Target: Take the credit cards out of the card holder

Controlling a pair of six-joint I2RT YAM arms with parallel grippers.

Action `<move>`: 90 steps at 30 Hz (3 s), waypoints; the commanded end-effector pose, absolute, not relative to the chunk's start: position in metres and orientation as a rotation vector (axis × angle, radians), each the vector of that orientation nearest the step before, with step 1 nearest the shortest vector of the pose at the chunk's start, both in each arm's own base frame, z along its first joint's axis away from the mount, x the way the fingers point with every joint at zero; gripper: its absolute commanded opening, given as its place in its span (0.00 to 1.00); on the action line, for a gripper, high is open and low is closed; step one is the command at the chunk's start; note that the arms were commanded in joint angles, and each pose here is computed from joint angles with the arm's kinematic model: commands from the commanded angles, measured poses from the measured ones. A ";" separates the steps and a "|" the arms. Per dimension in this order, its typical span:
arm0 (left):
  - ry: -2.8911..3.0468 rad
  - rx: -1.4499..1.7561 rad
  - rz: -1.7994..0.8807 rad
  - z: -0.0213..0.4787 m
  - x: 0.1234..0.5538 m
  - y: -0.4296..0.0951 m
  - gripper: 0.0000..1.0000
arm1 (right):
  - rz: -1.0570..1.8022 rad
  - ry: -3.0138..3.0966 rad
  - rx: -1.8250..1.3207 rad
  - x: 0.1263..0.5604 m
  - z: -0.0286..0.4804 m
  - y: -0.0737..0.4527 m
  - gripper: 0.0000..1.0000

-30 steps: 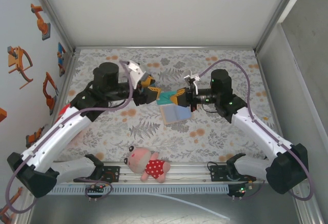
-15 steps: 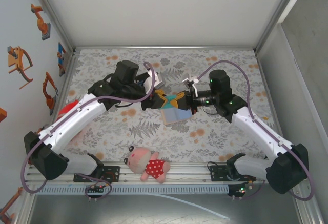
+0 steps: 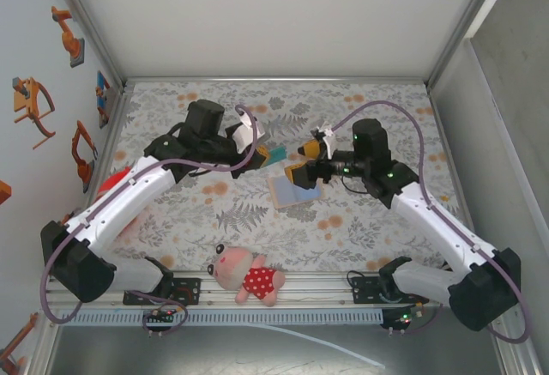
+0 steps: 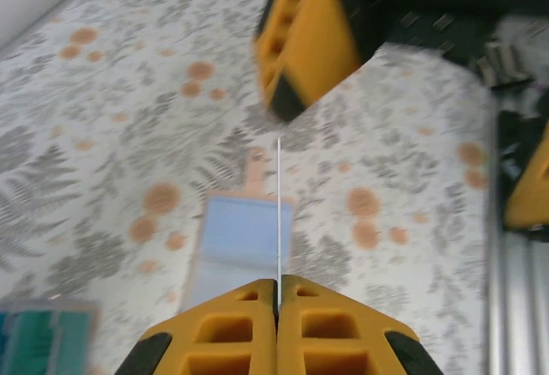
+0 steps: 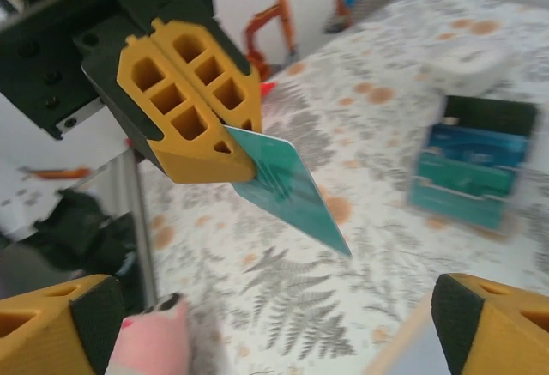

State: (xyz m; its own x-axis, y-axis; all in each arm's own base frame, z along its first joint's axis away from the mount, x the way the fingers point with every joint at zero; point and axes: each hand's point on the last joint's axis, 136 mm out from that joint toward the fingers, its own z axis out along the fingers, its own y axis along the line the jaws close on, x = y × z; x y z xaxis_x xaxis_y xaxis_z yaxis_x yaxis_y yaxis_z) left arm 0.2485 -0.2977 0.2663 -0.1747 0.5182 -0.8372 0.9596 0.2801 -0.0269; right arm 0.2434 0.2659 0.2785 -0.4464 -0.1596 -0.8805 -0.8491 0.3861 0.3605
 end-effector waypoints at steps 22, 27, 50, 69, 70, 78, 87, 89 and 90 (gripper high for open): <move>1.947 1.417 -0.444 0.129 0.406 -0.261 0.00 | 0.542 2.080 -0.299 0.310 0.259 0.187 0.94; 1.978 1.424 -0.422 0.117 0.414 -0.258 0.00 | 0.545 2.091 -0.291 0.311 0.255 0.188 0.94; 2.040 1.484 -0.441 0.091 0.408 -0.255 0.00 | 0.541 2.098 -0.285 0.311 0.249 0.186 0.94; 2.061 1.423 -0.372 0.106 0.417 -0.249 0.28 | 0.479 2.097 -0.246 0.313 0.249 0.176 0.97; 2.060 1.414 -0.366 0.110 0.417 -0.248 0.29 | 0.468 2.099 -0.240 0.314 0.248 0.174 0.97; 1.992 1.270 -0.303 0.164 0.403 -0.235 0.48 | 0.274 2.057 -0.127 0.316 0.253 0.137 0.99; 1.913 0.791 -0.048 0.208 0.382 -0.168 0.98 | 0.005 1.905 -0.028 0.307 0.240 0.083 0.99; 1.906 0.656 0.023 0.207 0.376 -0.146 0.97 | -0.092 1.897 0.040 0.305 0.232 0.065 0.99; 1.900 0.598 0.050 0.207 0.374 -0.136 0.97 | -0.129 1.896 0.068 0.305 0.229 0.058 0.99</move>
State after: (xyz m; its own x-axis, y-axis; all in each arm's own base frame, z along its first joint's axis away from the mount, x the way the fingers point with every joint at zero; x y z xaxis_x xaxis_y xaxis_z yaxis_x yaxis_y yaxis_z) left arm 0.3629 -0.1674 0.1902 -0.2694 0.5480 -0.7920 0.5926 0.7425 0.3122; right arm 0.3004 0.0887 0.2168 -0.4004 -0.0277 -0.9159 -0.0554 0.9984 -0.0060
